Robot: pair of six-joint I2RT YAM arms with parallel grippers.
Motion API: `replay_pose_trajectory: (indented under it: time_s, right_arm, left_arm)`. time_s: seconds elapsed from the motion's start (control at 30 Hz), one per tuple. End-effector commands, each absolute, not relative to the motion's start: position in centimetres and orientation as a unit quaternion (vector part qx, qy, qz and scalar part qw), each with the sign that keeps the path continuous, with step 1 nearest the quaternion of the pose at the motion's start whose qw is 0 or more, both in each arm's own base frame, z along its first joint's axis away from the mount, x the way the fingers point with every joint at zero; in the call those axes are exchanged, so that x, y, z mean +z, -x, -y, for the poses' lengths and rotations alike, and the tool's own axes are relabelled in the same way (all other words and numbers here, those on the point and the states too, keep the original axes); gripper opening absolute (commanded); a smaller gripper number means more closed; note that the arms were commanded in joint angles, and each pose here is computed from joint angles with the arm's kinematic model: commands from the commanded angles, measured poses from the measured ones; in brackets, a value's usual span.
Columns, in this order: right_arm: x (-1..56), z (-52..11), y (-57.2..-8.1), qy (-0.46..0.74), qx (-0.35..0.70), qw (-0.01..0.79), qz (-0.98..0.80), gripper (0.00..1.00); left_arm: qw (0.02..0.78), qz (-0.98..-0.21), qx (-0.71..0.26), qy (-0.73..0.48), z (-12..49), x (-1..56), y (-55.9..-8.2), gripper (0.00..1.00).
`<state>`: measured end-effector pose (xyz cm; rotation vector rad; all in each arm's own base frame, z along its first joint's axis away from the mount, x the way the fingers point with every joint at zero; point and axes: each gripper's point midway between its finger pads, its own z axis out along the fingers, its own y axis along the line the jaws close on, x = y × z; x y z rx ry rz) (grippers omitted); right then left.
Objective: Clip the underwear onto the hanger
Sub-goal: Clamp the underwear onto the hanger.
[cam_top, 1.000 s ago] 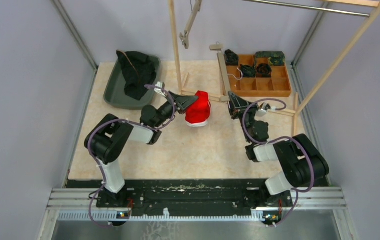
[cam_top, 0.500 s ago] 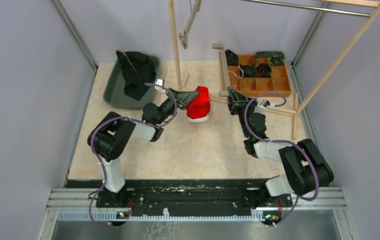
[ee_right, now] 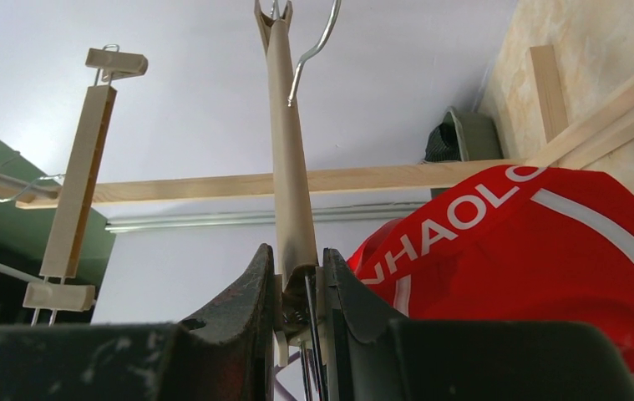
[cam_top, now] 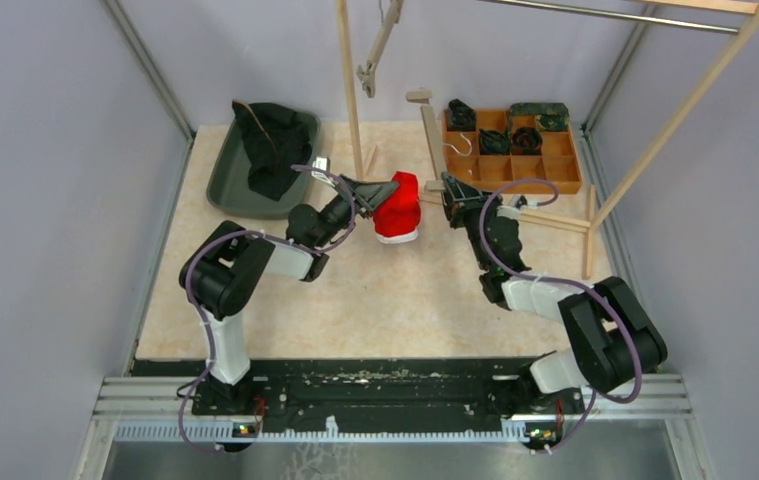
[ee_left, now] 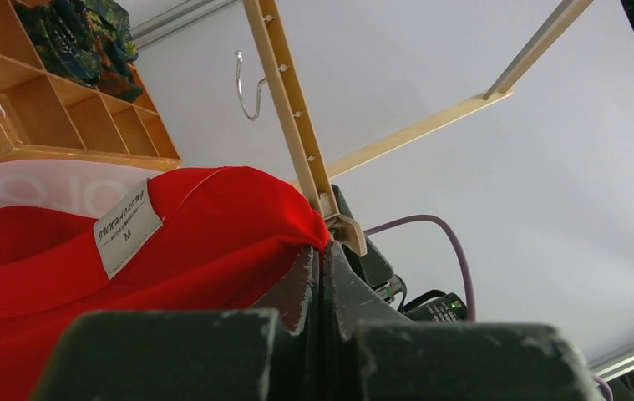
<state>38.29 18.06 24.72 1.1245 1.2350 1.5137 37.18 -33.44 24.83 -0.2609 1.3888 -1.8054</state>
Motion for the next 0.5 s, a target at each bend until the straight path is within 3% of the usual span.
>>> replay_pose_trajectory:
  time_s: [0.0, 0.47]
  right_arm:
    - [27.7, -18.4, -38.7, -0.446, 0.625, 0.435, -0.471, 0.0]
    - [28.0, -19.4, -39.2, -0.439, 0.619, 0.424, -0.495, 0.0]
  left_arm:
    - [0.443, -0.508, -0.735, 0.075, 33.2, 27.6, -36.7, 0.0]
    - [0.442, -0.511, -0.735, 0.064, 33.3, 28.2, -36.4, 0.0]
